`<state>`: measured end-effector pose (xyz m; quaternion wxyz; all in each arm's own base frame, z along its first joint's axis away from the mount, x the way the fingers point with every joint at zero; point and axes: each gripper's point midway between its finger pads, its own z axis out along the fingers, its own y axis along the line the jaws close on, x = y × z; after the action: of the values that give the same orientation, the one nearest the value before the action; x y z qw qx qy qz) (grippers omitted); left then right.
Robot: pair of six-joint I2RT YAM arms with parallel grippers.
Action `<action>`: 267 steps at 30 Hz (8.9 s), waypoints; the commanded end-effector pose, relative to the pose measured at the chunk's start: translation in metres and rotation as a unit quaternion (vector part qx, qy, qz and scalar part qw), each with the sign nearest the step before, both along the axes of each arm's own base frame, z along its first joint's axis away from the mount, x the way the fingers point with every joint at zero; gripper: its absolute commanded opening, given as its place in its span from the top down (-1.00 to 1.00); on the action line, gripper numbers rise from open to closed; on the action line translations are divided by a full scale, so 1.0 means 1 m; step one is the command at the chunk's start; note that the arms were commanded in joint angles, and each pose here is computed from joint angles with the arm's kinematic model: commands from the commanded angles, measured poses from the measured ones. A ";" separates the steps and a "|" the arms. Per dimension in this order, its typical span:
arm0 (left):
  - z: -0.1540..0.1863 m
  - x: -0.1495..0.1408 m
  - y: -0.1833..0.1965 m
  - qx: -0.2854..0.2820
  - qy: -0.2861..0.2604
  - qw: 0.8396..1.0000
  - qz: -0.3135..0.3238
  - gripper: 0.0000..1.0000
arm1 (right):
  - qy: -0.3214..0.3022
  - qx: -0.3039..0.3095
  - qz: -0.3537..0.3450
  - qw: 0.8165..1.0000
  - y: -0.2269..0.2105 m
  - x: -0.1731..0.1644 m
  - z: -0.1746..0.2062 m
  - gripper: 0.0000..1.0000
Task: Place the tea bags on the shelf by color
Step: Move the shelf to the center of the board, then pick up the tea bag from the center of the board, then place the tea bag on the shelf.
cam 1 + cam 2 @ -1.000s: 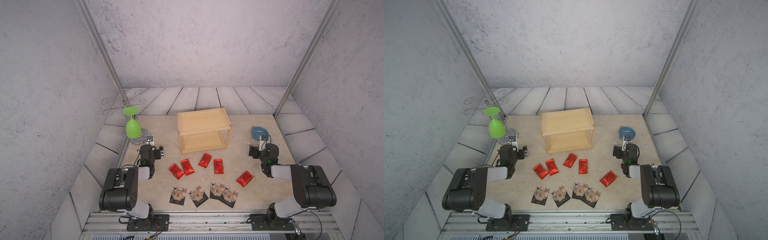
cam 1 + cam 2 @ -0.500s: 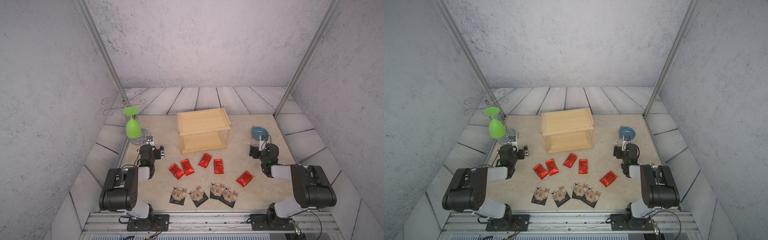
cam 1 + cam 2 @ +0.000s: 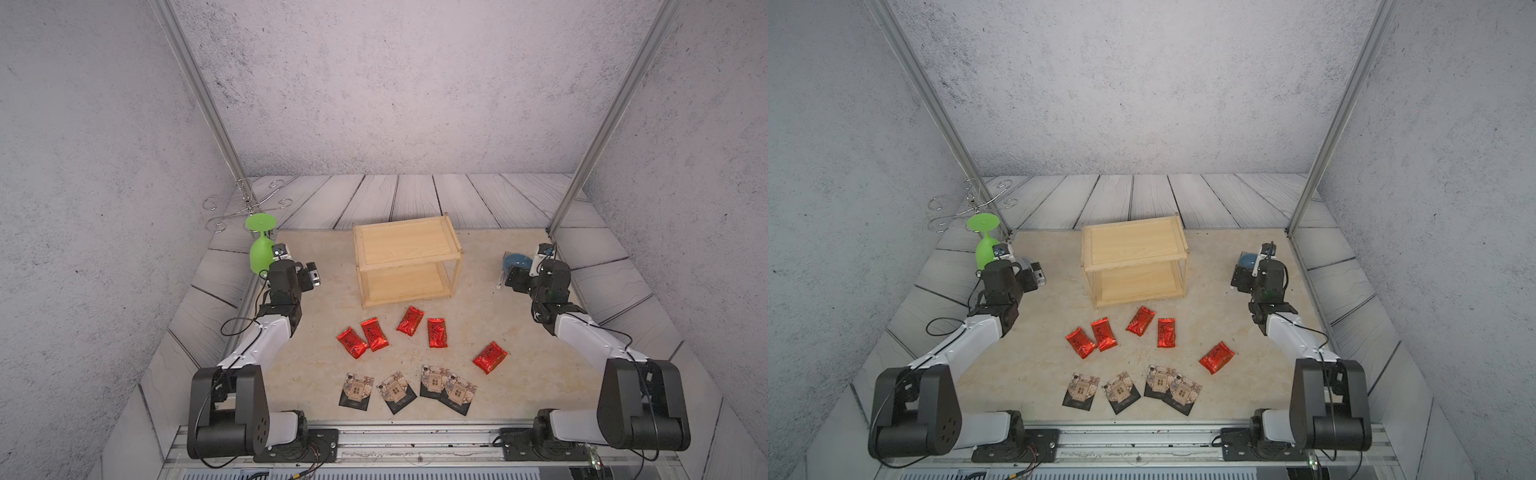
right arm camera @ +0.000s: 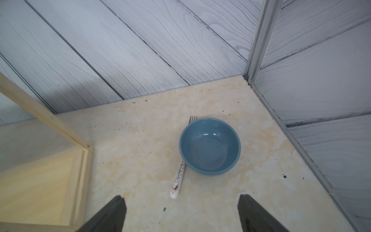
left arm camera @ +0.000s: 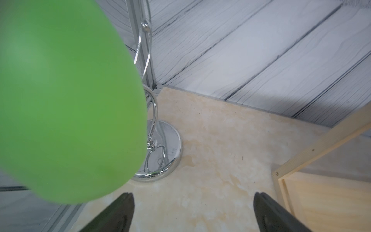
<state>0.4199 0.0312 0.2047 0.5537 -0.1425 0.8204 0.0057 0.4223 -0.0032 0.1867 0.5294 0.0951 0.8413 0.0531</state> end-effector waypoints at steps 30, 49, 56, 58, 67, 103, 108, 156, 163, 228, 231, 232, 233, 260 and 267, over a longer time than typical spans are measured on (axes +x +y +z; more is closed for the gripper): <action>0.066 0.033 -0.210 -0.254 0.071 0.927 -0.268 -0.71 | 0.088 0.181 0.247 0.948 0.194 0.013 0.061 -0.22; 0.072 0.093 -0.231 -0.245 0.046 0.929 -0.272 -0.66 | 0.063 0.161 0.218 0.960 0.194 0.057 0.064 -0.04; 0.059 0.091 -0.211 -0.226 0.046 0.945 -0.231 -0.75 | 0.076 0.141 0.207 0.965 0.187 0.058 0.058 -0.09; 0.064 0.088 -0.203 -0.212 0.035 0.952 -0.218 -0.88 | 0.079 0.130 0.197 0.968 0.182 0.056 0.059 -0.15; 0.110 0.057 -0.165 -0.142 0.002 0.976 -0.165 -0.97 | 0.094 0.042 0.101 0.990 0.126 0.022 0.083 -0.50; -0.037 -0.125 -0.130 -0.072 0.236 0.959 -0.139 -0.97 | 0.442 0.099 -0.041 0.891 0.088 -0.224 -0.119 -0.73; -0.040 -0.125 -0.131 -0.070 0.239 0.958 -0.141 -0.97 | 0.436 0.091 -0.043 0.894 0.088 -0.214 -0.128 -0.73; 0.002 -0.104 -0.138 -0.079 0.204 0.965 -0.146 -0.99 | 0.292 -0.031 0.060 0.954 0.101 -0.120 -0.021 0.00; 0.003 -0.093 -0.153 -0.106 0.194 0.961 -0.168 -0.98 | 0.186 -0.083 0.107 0.973 0.128 -0.038 0.066 0.04; -0.015 -0.097 -0.154 -0.088 0.208 0.957 -0.184 -0.97 | 0.141 -0.075 0.174 0.972 0.199 0.077 0.087 -0.52; -0.014 -0.098 -0.154 -0.087 0.206 0.957 -0.186 -0.97 | 0.135 -0.083 0.165 0.973 0.193 0.077 0.093 -0.52; -0.013 -0.098 -0.154 -0.087 0.206 0.957 -0.186 -0.97 | 0.132 -0.084 0.164 0.974 0.193 0.076 0.096 -0.53; -0.011 -0.098 -0.154 -0.086 0.205 0.957 -0.187 -0.97 | 0.129 -0.085 0.162 0.975 0.191 0.076 0.100 -0.53; -0.022 -0.100 -0.161 -0.101 0.235 0.947 -0.193 -0.99 | 0.140 -0.048 0.191 0.970 0.201 0.054 0.088 -0.15; -0.026 -0.100 -0.161 -0.100 0.240 0.946 -0.192 -0.99 | 0.143 -0.037 0.204 0.968 0.207 0.053 0.082 -0.03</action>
<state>0.3204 -0.1311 0.1807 0.3184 -0.0263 0.9352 -0.1529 0.4749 0.1962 0.2702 0.3842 -0.0901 0.9135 0.0991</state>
